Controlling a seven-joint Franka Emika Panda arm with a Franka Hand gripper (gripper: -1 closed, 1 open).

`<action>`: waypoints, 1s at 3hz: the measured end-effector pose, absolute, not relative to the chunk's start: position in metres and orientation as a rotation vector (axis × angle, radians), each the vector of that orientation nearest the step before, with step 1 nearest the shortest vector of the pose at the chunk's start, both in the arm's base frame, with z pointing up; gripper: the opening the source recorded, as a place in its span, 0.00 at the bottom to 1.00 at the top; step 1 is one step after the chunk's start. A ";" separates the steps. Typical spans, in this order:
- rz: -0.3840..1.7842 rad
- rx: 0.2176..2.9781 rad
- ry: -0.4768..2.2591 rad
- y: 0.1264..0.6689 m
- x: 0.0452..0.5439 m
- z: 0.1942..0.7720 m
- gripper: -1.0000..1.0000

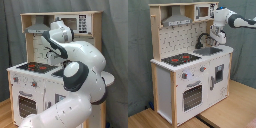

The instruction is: Play with the kitchen

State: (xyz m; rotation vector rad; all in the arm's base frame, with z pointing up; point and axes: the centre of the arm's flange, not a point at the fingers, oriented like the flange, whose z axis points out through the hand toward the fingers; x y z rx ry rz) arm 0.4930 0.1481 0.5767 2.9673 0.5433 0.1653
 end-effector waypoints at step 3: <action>0.059 2.987 0.660 0.193 0.536 0.550 0.00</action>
